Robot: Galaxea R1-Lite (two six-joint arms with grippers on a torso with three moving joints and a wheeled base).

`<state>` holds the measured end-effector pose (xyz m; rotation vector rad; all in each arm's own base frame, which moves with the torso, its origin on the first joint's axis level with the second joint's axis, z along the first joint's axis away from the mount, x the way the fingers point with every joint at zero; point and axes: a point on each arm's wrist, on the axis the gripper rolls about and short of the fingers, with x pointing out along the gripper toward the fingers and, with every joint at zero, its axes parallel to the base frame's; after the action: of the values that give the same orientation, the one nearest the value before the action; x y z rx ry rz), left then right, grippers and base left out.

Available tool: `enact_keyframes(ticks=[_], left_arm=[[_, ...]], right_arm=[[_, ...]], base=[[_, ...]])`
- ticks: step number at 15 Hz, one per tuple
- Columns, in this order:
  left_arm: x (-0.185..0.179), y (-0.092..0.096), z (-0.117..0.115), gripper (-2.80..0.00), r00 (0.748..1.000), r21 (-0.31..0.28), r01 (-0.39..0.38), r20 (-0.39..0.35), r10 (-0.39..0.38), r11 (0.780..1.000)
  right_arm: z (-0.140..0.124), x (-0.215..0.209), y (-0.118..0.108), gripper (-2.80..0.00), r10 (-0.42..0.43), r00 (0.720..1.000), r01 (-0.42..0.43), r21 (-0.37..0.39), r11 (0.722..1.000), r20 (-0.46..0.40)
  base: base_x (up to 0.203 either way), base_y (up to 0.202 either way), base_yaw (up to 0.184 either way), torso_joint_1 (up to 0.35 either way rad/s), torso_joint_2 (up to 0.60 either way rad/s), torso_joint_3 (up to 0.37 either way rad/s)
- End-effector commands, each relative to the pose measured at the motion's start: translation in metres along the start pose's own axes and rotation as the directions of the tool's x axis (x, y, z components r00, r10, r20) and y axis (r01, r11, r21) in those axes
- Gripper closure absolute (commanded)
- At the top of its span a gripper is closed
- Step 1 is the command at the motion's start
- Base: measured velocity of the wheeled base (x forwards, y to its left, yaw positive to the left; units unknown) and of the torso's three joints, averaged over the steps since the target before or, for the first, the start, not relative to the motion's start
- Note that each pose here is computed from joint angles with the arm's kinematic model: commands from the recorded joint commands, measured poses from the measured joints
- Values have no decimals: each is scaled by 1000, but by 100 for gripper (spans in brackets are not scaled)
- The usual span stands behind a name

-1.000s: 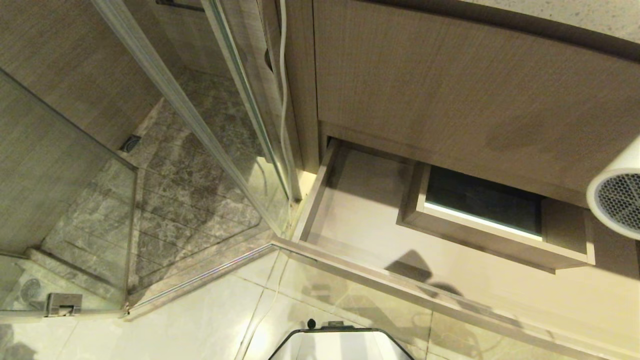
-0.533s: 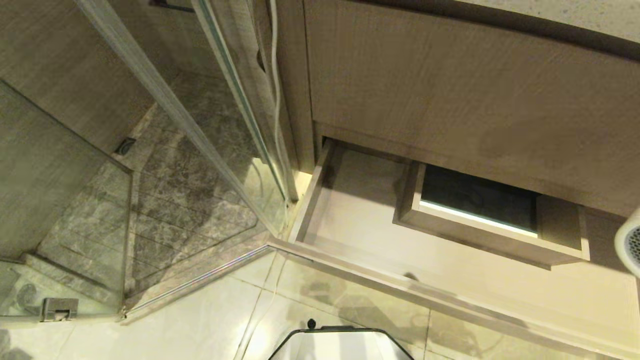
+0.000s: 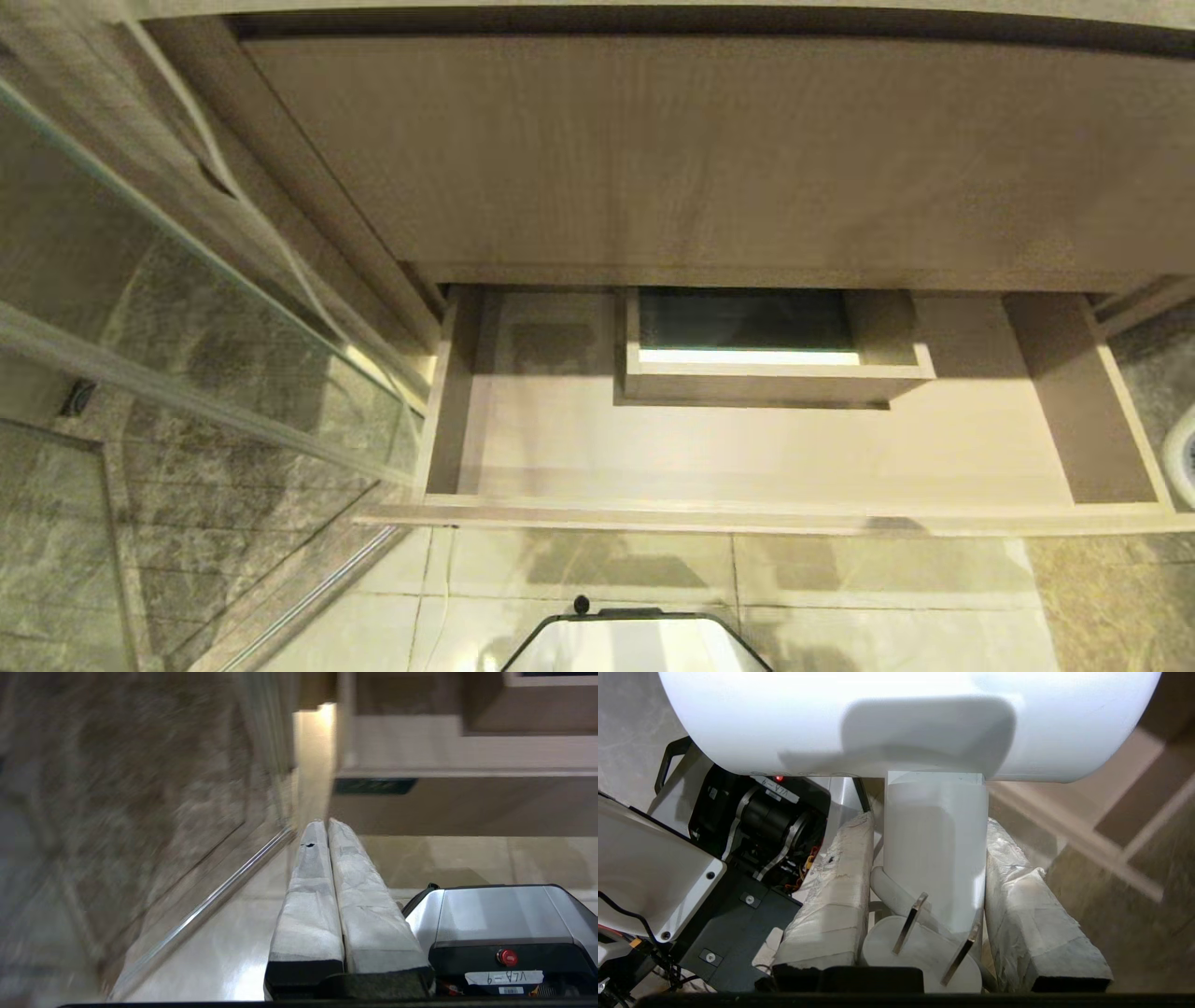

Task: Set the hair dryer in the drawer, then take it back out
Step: Put it into the drawer

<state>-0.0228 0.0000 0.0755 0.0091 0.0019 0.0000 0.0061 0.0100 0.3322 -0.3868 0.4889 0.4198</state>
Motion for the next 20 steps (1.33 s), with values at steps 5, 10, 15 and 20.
enact_keyframes(ticks=[5, 10, 15, 20], left_arm=[[0, 0, 0, 0, 1000, 0, 0, 2, 0, 1000], [0, 0, 0, 0, 1000, 0, 0, 1, 0, 1000], [0, 0, 0, 0, 1000, 0, 0, 0, 0, 1000], [0, 0, 0, 0, 1000, 0, 0, 0, 0, 1000]], right_arm=[[-1, 3, -1, 0, 14, 1000, -14, 8, 1000, -15], [0, 7, -6, 0, 11, 999, -10, 18, 1000, -30], [13, 33, -42, 0, -51, 987, 64, 84, 994, -154], [19, 79, -98, 0, -6, 963, 57, 181, 982, -269]], base=[[-1, 4, -116, 3, 1, 2], [0, 0, 0, 0, 0, 0], [0, 0, 0, 0, 0, 0], [0, 0, 0, 0, 0, 0]])
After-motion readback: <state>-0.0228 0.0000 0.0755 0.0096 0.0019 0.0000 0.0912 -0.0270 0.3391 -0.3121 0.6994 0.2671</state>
